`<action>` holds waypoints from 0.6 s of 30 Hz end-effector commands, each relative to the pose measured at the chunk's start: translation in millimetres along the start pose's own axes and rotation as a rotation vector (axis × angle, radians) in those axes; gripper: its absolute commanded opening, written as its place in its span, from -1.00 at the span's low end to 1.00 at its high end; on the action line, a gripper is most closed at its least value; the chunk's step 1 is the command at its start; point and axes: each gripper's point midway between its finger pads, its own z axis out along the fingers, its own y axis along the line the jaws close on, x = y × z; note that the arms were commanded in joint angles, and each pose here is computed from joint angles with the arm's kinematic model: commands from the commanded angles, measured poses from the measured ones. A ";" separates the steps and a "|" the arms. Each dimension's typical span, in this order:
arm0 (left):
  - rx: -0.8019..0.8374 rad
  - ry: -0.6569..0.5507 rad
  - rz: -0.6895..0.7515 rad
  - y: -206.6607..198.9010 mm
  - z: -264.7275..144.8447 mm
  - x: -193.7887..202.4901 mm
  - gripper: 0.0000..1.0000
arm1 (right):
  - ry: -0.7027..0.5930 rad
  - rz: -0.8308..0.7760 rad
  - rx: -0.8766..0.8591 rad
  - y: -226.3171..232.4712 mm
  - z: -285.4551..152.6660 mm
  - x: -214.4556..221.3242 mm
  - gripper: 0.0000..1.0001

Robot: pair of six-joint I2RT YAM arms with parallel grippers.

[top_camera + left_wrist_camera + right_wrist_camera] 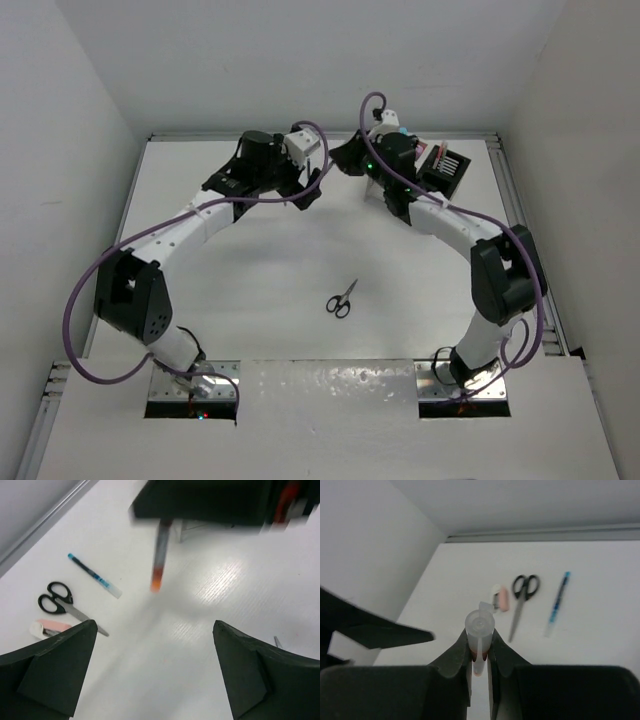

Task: Sort the stationery into containers
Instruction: Place the pen in the storage box.

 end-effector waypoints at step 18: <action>-0.504 0.118 -0.312 65.8 -64.2 114.0 0.99 | -0.158 -0.515 1.062 -267.5 -123.8 -190.8 -1.00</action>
